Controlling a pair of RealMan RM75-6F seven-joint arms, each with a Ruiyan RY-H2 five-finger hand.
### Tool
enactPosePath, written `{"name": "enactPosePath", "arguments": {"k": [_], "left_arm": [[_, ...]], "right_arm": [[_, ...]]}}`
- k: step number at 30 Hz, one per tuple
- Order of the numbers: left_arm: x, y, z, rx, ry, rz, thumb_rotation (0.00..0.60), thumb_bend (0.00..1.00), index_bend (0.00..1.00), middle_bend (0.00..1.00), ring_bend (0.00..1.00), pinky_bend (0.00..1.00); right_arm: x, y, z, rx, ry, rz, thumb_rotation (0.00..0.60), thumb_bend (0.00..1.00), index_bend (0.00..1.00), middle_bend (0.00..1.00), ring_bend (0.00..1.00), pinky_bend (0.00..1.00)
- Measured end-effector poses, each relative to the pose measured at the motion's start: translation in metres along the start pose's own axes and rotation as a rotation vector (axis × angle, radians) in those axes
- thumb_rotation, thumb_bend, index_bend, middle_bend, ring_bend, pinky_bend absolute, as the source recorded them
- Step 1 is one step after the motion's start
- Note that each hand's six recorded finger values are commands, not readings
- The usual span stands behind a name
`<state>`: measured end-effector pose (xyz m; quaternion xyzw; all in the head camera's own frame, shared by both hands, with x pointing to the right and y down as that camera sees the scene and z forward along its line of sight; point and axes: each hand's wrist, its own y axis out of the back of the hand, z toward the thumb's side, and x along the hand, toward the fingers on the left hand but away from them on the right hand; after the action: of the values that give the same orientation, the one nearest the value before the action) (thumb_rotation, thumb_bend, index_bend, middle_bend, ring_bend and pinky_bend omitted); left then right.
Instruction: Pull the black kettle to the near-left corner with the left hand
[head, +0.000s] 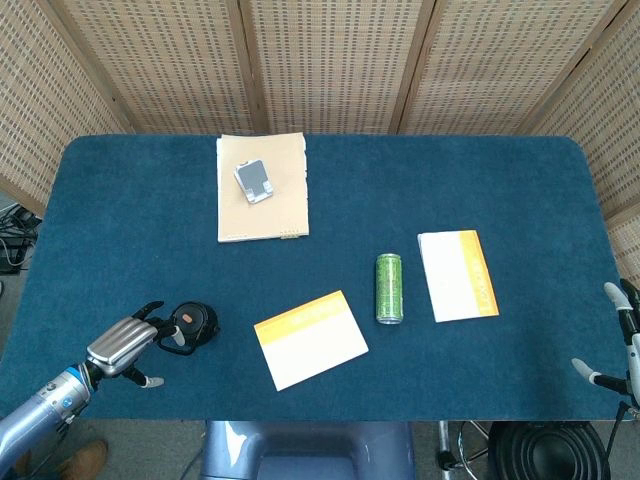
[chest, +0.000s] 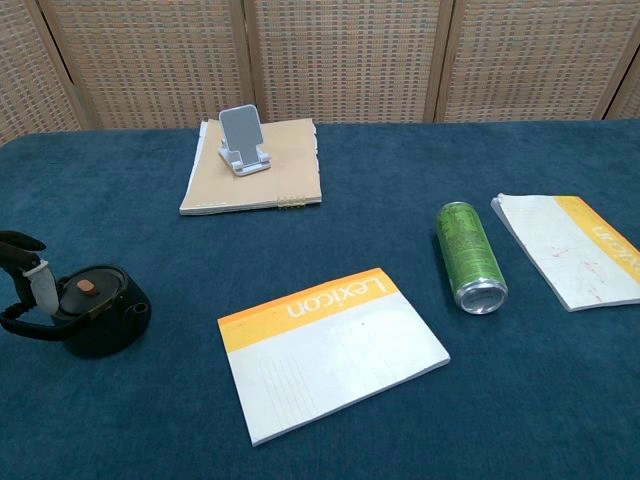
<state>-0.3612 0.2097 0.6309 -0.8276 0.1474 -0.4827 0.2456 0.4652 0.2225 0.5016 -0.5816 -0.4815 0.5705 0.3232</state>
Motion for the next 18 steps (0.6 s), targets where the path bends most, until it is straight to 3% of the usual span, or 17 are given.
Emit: {"name": "enactPosePath", "arguments": {"k": [18], "left_arm": [[0.006, -0.011, -0.001, 0.03, 0.021, -0.077, 0.6, 0.0, 0.39, 0.34, 0.32, 0.0]], "right_arm": [[-0.001, -0.003, 0.001, 0.005, -0.001, 0.007, 0.6, 0.0, 0.0, 0.0, 0.0, 0.0]]}}
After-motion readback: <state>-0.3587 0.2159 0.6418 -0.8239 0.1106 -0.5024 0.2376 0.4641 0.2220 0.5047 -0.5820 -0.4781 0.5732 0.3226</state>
